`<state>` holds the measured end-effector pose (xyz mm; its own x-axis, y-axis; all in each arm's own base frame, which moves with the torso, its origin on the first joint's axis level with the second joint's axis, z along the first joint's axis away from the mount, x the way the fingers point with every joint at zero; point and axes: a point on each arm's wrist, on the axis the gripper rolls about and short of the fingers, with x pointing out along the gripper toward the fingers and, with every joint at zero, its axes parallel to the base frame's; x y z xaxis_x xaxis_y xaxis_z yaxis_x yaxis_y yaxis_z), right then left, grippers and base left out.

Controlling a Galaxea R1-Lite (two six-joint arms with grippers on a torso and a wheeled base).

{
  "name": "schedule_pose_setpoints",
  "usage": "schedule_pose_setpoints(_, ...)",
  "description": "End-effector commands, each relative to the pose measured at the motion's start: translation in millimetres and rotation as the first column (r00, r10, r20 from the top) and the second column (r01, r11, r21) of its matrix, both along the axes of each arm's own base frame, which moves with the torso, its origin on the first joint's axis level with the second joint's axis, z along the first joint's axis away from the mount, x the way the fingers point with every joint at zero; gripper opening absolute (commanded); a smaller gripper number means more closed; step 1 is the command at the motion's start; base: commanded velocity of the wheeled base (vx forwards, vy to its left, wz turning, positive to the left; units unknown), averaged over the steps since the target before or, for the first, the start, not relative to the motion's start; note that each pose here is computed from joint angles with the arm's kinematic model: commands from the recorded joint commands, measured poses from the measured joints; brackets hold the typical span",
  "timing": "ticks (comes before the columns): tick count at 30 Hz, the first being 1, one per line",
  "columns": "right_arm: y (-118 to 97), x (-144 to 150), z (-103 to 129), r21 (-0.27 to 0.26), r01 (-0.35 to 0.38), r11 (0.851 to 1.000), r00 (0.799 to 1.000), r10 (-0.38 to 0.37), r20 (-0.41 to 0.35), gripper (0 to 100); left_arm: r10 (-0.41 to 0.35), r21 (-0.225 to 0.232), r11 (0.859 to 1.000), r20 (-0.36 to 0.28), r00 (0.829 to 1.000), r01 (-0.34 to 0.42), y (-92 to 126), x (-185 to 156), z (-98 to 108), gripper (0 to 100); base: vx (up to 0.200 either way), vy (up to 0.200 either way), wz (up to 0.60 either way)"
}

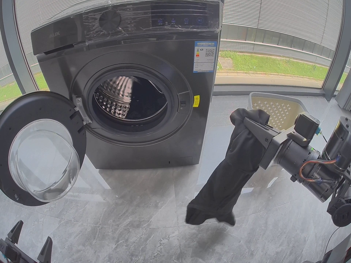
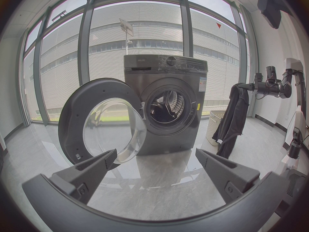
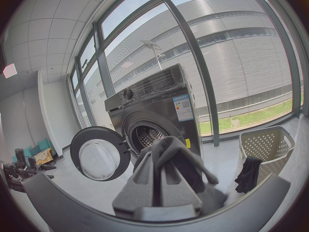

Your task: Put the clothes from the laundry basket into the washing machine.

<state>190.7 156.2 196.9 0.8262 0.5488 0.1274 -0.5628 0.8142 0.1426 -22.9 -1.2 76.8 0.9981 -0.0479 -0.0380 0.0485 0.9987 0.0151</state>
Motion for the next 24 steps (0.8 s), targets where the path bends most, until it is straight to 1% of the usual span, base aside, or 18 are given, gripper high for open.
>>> schedule_pose_setpoints(1,-1,2,-1,-0.003,0.010,1.000,1.000,-0.010,-0.003,0,0.000,0.000,1.000,-0.002,1.000,0.000,0,0,-5,100,0.000,0.000,0.00)
schedule_pose_setpoints(6,-2,8,-3,-0.009,0.026,1.000,1.000,-0.026,-0.012,0,0.000,0.000,1.000,-0.002,1.000,0.000,0,0,-5,100,0.000,0.000,0.00)
schedule_pose_setpoints(8,-3,14,5,0.002,0.042,0.999,0.999,-0.042,0.015,0,0.000,0.000,1.000,-0.002,1.000,0.000,0,0,-5,100,0.000,0.000,0.00)
schedule_pose_setpoints(9,-3,17,11,0.022,0.043,0.999,0.998,-0.044,0.035,0,0.000,0.000,1.000,-0.002,1.000,0.000,0,0,-5,100,0.000,0.000,0.00)
schedule_pose_setpoints(10,-3,18,14,0.029,0.043,0.999,0.998,-0.044,0.045,0,0.000,0.001,1.000,-0.002,1.000,0.000,0,0,-5,100,0.000,0.000,0.00)
schedule_pose_setpoints(13,-2,15,9,0.022,0.030,0.999,0.999,-0.031,0.028,0,0.000,0.001,1.000,-0.002,1.000,0.000,0,0,-5,100,0.000,0.000,0.00)
schedule_pose_setpoints(15,-3,12,2,0.006,0.025,1.000,1.000,-0.026,0.006,0,0.000,0.001,1.000,-0.002,1.000,0.000,0,0,-5,100,0.000,0.000,0.00)
schedule_pose_setpoints(16,-6,8,-10,-0.027,0.024,0.999,0.999,-0.024,-0.035,0,0.000,0.001,1.000,-0.002,1.000,0.000,0,0,-5,100,0.000,0.000,0.00)
schedule_pose_setpoints(17,-8,6,-17,-0.044,0.020,0.999,0.998,-0.022,-0.056,0,0.000,0.001,1.000,-0.002,1.000,0.000,0,0,-5,100,0.000,0.000,0.00)
schedule_pose_setpoints(18,-8,5,-23,-0.055,0.019,0.998,0.997,-0.023,-0.074,0,0.000,0.001,1.000,-0.002,1.000,0.000,0,0,-5,100,0.000,0.000,0.00)
schedule_pose_setpoints(19,-8,5,-23,-0.055,0.019,0.998,0.997,-0.023,-0.074,0,0.000,0.001,1.000,-0.002,1.000,0.000,0,0,-5,100,0.000,0.000,0.00)
schedule_pose_setpoints(20,-9,4,-31,-0.064,0.027,0.998,0.993,-0.034,-0.114,0,0.000,0.001,1.000,-0.002,1.000,0.000,0,0,-5,100,0.000,0.000,0.00)
schedule_pose_setpoints(21,-10,3,-35,-0.056,0.024,0.998,0.989,-0.032,-0.141,0,0.000,0.001,1.000,-0.002,1.000,0.000,0,0,-5,100,0.000,0.000,0.00)
schedule_pose_setpoints(22,-9,2,-37,-0.026,0.025,0.999,0.986,-0.029,-0.166,0,0.000,0.001,1.000,-0.002,1.000,0.000,0,0,-5,100,0.000,0.000,0.00)
schedule_pose_setpoints(23,-9,2,-38,-0.023,0.025,0.999,0.985,-0.029,-0.170,0,0.000,0.001,1.000,-0.002,1.000,0.000,0,0,-5,100,0.000,0.000,0.00)
schedule_pose_setpoints(24,-8,1,-41,-0.005,0.028,1.000,0.978,-0.028,-0.205,0,0.000,0.001,1.000,-0.002,1.000,0.000,0,0,-5,100,0.000,0.000,0.00)
